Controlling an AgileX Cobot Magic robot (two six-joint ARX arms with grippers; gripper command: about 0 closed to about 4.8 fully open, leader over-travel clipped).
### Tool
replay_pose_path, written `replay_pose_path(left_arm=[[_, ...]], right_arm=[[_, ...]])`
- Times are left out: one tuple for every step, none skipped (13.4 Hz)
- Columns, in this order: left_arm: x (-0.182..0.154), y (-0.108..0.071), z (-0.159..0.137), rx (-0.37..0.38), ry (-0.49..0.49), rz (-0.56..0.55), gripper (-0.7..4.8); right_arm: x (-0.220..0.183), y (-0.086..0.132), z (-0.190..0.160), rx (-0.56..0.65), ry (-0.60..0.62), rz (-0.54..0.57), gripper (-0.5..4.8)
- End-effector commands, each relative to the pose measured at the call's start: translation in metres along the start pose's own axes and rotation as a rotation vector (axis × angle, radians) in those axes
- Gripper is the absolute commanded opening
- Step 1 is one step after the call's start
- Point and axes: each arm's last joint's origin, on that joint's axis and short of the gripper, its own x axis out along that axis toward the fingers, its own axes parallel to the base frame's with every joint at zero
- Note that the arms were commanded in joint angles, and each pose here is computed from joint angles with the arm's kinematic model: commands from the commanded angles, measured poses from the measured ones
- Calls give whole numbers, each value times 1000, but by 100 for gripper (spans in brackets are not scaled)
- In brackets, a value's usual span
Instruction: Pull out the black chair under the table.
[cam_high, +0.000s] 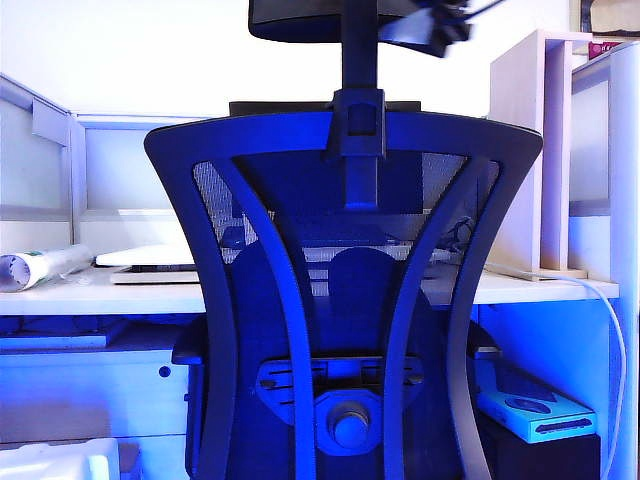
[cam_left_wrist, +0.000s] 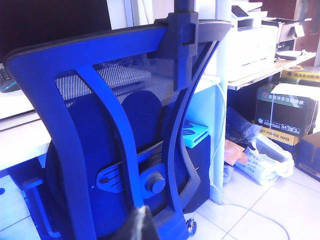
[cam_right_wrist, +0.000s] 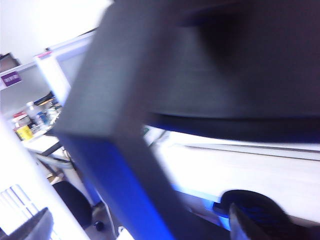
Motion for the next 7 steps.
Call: replay_pose_path(left_arm=[[0,0,1,2,-8,-3,-5],[0,0,1,2,-8,-3,-5],[0,0,1,2,-8,-3,-5],[0,0,1,2,-8,-3,-5],[0,0,1,1,-8,-3,-5],[0,0,1,2,-8,-3,-5],[0,0,1,1,-7,-3,-5]], right_arm=[[15,1,-6,6,0,-24,479],[20,-3,-12,11,11,-38,479],[20,-3,-12,10,10,-37,410],[20,-2,-9,3,-10,-30,273],[20,-1,-7,-6,-32,-20,154],[19,0,-5,-14,-53,-10,41],[19,0,-4,-18,-61,-7,-7]])
